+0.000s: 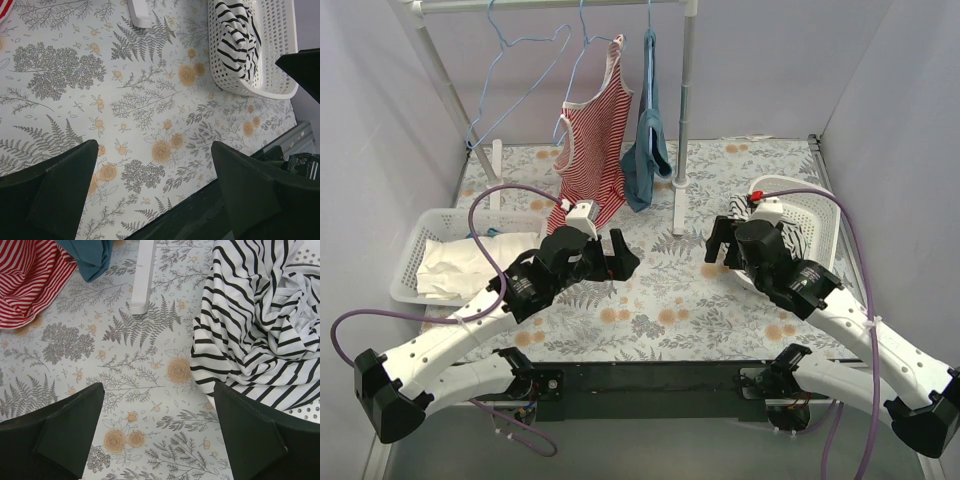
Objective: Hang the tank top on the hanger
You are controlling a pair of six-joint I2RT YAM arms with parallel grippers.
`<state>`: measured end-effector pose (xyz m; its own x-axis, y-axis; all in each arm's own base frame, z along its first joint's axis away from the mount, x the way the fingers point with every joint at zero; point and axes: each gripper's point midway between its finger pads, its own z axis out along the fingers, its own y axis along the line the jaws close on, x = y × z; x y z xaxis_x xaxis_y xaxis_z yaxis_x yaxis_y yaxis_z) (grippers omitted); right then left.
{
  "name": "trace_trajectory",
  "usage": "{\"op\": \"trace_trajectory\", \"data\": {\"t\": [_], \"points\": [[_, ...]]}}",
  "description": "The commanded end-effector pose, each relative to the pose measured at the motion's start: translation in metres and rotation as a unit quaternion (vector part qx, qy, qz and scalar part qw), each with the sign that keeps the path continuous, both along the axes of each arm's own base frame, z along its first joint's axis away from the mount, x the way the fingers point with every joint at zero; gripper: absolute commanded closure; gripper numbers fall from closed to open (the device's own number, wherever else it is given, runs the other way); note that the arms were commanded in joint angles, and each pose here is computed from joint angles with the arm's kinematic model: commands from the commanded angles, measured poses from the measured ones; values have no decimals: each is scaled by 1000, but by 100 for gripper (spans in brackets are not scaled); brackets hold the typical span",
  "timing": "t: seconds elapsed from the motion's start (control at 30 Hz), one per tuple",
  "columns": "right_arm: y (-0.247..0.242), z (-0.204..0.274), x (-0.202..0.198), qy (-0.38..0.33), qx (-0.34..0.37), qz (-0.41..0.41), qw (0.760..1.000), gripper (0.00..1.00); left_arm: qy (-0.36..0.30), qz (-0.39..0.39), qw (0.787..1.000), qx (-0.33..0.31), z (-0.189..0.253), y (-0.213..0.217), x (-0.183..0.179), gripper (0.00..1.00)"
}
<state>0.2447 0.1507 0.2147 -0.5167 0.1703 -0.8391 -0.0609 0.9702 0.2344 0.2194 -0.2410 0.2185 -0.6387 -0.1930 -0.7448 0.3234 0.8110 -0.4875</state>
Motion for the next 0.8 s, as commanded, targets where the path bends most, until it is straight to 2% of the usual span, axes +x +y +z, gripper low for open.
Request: {"op": "trace_trajectory", "data": {"t": [0.0, 0.17, 0.43, 0.53, 0.77], "points": [[-5, 15, 7, -43, -2, -6, 999, 2, -24, -5, 1000, -16, 21, 2, -3, 2], [-2, 12, 11, -53, -16, 10, 998, 5, -21, -4, 1000, -16, 20, 2, -3, 2], [-6, -12, 35, -17, -26, 16, 999, 7, -5, -12, 1000, -4, 7, -1, -4, 2], [-10, -24, 51, -4, -10, 18, 1000, 12, 0, -13, 1000, 0, 5, -1, -4, 2], [-36, -54, 70, 28, -32, -34, 999, 21, -3, -7, 1000, 1, 9, 2, -5, 2]]}}
